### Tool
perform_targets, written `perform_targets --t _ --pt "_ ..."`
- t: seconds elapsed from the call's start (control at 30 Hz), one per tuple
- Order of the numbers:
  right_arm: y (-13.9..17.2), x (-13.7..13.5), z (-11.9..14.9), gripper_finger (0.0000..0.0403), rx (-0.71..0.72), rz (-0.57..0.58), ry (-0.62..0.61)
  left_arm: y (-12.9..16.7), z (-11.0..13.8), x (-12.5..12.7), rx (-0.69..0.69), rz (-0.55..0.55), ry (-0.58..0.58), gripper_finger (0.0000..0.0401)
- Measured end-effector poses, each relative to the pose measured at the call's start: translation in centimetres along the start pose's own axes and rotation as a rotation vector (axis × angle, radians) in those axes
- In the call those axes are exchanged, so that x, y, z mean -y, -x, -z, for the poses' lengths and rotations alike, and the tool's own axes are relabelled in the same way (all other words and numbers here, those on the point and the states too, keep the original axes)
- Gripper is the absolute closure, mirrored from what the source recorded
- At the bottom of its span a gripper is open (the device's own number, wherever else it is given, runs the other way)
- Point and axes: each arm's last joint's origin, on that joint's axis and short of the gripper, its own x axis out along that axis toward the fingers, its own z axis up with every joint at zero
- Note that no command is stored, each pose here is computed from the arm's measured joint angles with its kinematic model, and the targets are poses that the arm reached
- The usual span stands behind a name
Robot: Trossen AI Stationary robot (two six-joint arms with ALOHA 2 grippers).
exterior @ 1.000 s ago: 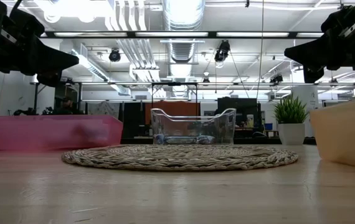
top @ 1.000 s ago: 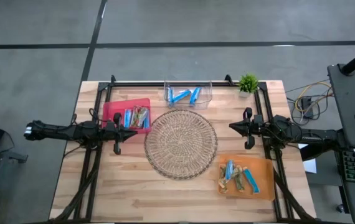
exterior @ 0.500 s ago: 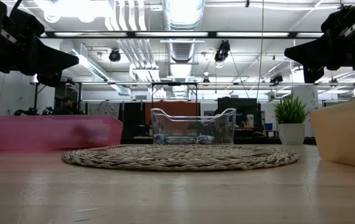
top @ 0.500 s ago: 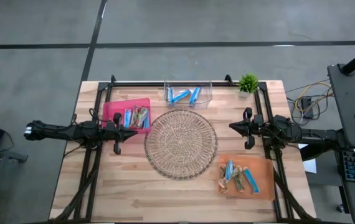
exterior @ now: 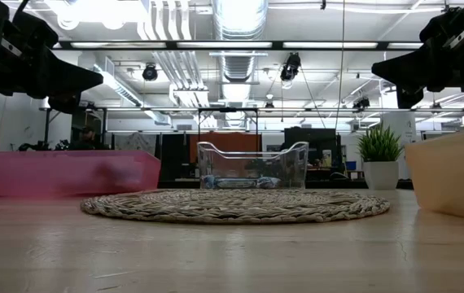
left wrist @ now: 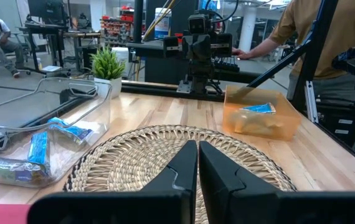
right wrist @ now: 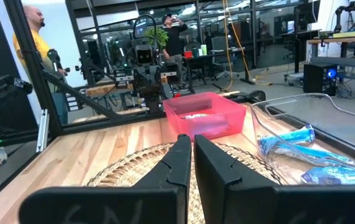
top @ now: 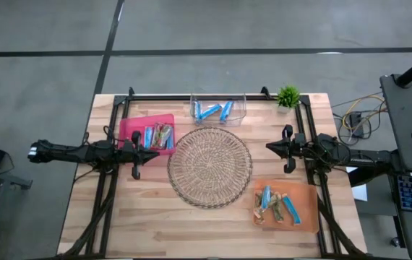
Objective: Pick and place Granola Bars by type
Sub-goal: Return to Home Position
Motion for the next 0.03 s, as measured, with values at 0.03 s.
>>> perform_targets --t 0.03 --pt "0.0 0.0 0.0 0.039 0.0 0.0 0.0 0.0 0.0 0.0 0.0 0.0 0.0 0.0401"
